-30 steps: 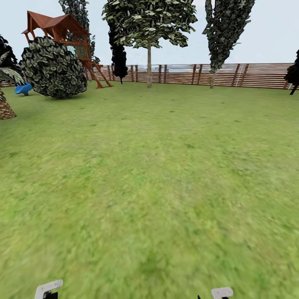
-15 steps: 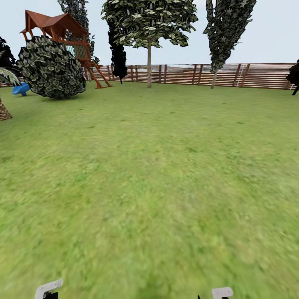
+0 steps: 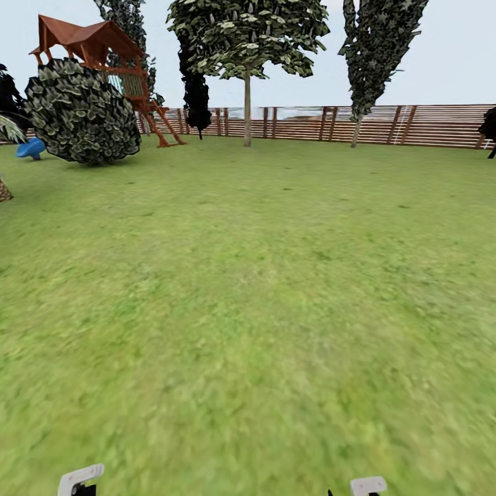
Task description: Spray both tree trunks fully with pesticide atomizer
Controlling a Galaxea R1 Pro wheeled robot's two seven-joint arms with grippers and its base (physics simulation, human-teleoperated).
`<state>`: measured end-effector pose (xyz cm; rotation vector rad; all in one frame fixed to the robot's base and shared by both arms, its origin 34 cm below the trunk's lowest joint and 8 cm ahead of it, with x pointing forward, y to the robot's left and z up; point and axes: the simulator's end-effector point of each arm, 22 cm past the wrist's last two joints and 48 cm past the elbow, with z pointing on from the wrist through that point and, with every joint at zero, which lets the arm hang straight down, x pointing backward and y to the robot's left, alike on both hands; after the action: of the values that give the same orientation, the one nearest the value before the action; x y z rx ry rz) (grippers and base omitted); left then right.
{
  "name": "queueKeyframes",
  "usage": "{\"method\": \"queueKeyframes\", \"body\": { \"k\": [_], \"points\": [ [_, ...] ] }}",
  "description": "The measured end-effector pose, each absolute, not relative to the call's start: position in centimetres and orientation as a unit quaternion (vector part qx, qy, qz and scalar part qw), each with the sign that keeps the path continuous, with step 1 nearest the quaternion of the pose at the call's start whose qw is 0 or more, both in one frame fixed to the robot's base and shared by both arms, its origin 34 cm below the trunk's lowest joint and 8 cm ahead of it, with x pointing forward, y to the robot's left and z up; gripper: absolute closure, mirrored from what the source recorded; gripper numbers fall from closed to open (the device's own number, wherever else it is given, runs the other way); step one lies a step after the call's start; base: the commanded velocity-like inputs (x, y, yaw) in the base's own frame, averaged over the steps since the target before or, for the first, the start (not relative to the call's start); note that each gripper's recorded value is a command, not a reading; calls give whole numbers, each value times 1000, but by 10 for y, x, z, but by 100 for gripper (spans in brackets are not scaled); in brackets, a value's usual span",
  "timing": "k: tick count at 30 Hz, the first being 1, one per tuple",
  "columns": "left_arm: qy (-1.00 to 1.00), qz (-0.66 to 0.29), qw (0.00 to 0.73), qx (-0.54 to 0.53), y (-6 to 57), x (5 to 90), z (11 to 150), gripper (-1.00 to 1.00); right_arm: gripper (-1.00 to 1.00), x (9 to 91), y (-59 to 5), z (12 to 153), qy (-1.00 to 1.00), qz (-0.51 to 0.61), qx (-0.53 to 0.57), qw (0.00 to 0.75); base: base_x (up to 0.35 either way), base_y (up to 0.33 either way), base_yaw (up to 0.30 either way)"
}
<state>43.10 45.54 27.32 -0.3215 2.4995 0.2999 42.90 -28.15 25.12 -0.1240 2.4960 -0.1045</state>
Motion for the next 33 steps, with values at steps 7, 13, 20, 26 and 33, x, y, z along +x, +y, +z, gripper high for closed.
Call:
{"method": "queueKeyframes", "body": {
  "k": [7, 13, 20, 26, 33],
  "points": [
    [940, 113, 297, -122, 456, 431, 273, 100, -100, 429, -282, 251, 947, -40, -47, 315, 340, 0, 0],
    [940, 113, 297, -122, 456, 431, 273, 100, -100, 429, -281, 251, 947, -40, -47, 315, 339, 0, 0],
    [940, 113, 297, -122, 455, 431, 273, 100, -100, 429, -282, 251, 947, -40, -47, 315, 339, 0, 0],
    [941, 112, 297, -121, 454, 431, 273, 100, -100, 429, -281, 251, 947, -40, -47, 315, 339, 0, 0],
    [941, 112, 297, -121, 454, 431, 273, 100, -100, 429, -281, 251, 947, -40, -47, 315, 339, 0, 0]
  ]
}}
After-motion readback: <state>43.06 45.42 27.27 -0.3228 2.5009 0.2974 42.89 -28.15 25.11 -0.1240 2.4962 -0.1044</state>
